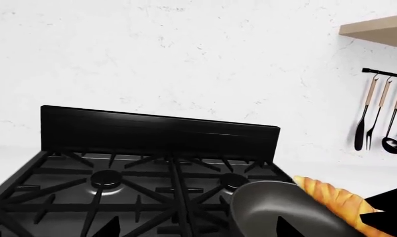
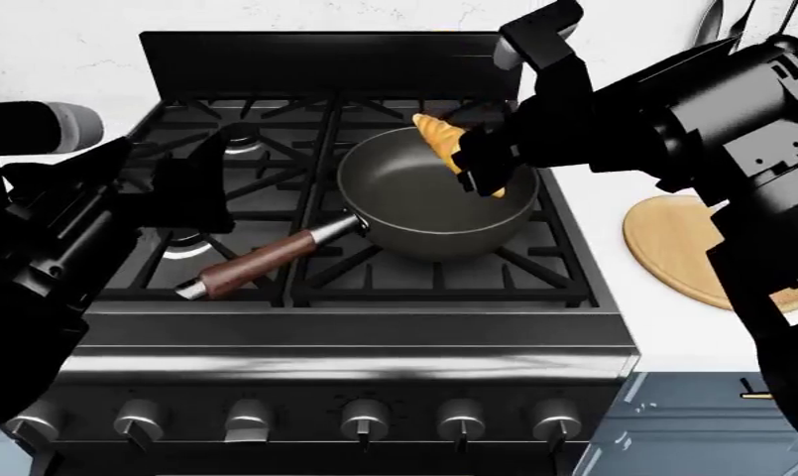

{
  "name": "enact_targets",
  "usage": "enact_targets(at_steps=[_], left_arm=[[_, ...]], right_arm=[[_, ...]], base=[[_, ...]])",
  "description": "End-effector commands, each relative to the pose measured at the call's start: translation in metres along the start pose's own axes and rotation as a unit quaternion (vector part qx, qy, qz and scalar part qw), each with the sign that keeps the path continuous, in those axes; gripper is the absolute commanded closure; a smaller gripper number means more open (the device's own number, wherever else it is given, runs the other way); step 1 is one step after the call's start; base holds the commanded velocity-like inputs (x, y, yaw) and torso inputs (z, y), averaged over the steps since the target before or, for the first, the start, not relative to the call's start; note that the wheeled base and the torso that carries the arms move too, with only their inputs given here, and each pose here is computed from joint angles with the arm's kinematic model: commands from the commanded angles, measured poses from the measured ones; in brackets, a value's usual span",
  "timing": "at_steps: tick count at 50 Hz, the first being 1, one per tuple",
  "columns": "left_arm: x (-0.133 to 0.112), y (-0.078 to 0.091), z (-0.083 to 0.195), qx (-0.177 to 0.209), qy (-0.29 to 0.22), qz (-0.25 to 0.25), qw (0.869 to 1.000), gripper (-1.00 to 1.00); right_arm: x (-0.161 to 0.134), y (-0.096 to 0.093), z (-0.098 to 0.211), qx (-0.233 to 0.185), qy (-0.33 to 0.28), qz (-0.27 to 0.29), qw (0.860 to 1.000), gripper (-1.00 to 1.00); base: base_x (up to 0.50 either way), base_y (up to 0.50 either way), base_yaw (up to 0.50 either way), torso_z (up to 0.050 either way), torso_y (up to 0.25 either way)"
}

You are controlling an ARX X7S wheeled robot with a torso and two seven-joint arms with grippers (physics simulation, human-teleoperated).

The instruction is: Pick the croissant and place it on the pan. Then turn on the stove to warm the croissant.

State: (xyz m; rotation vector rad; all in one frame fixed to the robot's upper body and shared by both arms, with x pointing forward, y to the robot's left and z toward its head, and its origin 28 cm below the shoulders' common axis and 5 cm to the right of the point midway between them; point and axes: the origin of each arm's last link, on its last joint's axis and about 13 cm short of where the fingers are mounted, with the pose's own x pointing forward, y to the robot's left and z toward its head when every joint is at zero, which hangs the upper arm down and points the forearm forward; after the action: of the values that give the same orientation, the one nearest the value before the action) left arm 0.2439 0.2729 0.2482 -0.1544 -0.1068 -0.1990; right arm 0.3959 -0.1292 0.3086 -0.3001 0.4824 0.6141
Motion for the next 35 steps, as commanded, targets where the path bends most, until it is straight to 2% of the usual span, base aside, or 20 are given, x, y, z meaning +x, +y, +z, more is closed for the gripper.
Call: enact_targets(at_steps=[1, 23, 25, 26, 35], left_arm=[[-0.0017, 0.0006, -0.0001, -0.001, -0.001, 0.001, 1.000, -1.00], [-0.0030, 0.0006, -0.0002, -0.003, -0.001, 0.001, 1.000, -1.00], [-0.0028, 0.0007, 0.0001, -0.003, -0.001, 0.002, 1.000, -1.00], [-0.0028, 0.0006, 0.0003, -0.003, -0.001, 0.001, 1.000, -1.00], [-0.0037, -0.0006, 0.0021, -0.003, -0.003, -0.002, 1.000, -1.00]], right_arm=[[0.0060, 0.0002, -0.0008, -0.009, 0.001, 0.001, 1.000, 1.00], [0.0139, 0.0023, -0.0106, -0.013, 0.014, 0.000, 1.000, 1.00], [0.0139, 0.0022, -0.0103, -0.024, 0.012, -0.004, 1.000, 1.00], [0.0133, 0.0018, -0.0092, -0.027, 0.010, -0.009, 1.000, -1.00], [0.0064, 0.0016, -0.0019, -0.033, -0.022, -0.026, 0.999, -1.00]], base=[[0.00, 0.00, 0.00, 0.000, 0.000], [0.00, 0.00, 0.00, 0.000, 0.000], [0.00, 0.00, 0.00, 0.000, 0.000], [0.00, 0.00, 0.00, 0.000, 0.000], [0.00, 0.00, 0.00, 0.000, 0.000]])
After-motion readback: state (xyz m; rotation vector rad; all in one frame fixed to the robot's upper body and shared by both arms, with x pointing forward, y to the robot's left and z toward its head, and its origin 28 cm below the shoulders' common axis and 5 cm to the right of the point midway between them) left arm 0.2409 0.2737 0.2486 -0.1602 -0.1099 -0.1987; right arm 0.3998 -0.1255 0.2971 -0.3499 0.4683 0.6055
